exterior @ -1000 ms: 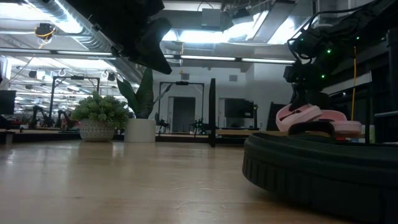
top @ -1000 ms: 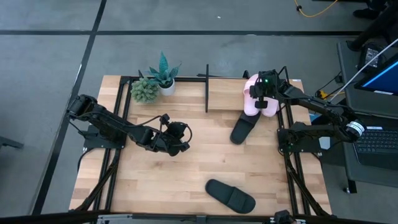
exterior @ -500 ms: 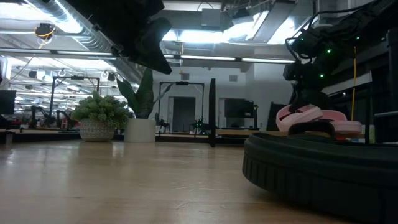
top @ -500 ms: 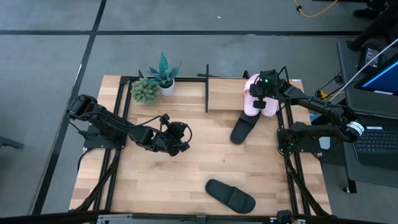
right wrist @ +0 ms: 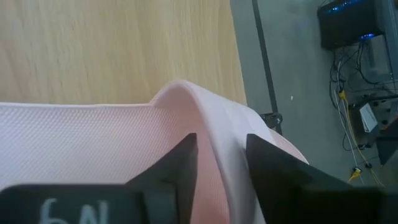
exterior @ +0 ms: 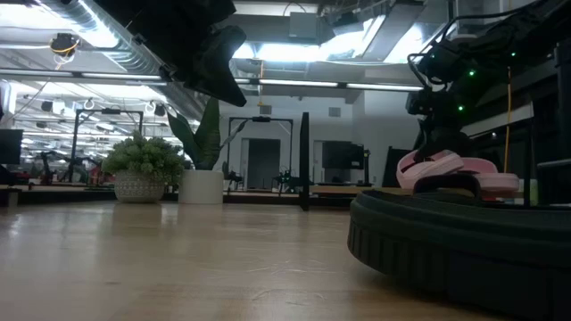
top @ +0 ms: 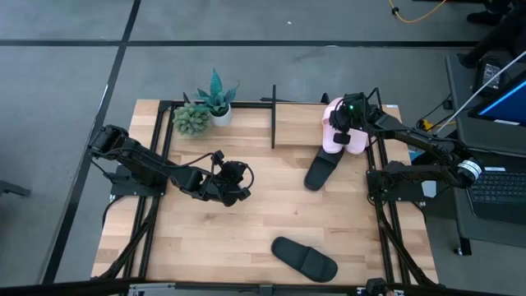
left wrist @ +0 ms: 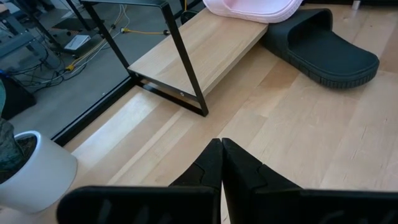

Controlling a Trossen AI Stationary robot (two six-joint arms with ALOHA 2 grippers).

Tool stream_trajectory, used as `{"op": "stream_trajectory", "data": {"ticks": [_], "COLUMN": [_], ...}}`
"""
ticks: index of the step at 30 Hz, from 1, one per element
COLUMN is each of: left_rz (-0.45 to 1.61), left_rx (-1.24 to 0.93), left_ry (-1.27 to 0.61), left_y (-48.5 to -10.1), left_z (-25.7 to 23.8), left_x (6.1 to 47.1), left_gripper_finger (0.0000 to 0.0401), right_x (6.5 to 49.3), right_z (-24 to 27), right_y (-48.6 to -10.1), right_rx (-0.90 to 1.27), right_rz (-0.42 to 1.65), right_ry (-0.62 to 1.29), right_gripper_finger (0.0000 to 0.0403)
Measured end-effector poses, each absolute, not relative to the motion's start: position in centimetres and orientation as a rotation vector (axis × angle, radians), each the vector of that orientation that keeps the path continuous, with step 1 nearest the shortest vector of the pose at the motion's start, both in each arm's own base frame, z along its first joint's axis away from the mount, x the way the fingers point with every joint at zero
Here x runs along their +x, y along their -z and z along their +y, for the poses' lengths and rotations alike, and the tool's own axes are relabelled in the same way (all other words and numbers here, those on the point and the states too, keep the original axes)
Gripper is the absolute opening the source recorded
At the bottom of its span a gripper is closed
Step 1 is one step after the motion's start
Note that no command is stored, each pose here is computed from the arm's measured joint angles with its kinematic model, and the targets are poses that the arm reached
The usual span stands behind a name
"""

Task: Pick and place slides into the shelf
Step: Put the pink slide on the shelf, then put the bottom black slide on the shelf

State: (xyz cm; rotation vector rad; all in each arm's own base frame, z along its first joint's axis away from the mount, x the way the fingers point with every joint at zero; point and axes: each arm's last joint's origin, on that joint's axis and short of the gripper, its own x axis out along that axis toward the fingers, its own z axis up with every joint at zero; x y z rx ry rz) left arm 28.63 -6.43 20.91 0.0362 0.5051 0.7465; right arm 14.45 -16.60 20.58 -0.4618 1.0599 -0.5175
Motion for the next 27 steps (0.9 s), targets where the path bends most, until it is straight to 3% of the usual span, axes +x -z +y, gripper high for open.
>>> {"op": "stream_trajectory", "data": {"ticks": [11,27], "left_rz": [0.516,0.518], "left_rx": [0.059,0.063], "left_ry": [-0.741,-0.74], "left_y": [-20.9,-20.9], "left_z": [-6.4,-6.4], "left_x": [28.6,28.6], "left_gripper_finger": [0.0,0.0], "right_x": [14.5,16.3], "right_z": [-16.6,-14.3], "right_y": [-20.6,-20.4], "right_rx": [-0.417,-0.492], "right_rz": [1.046,1.134], "right_ry": [0.542,0.61], "right_gripper_finger": [0.0198,0.0206]}}
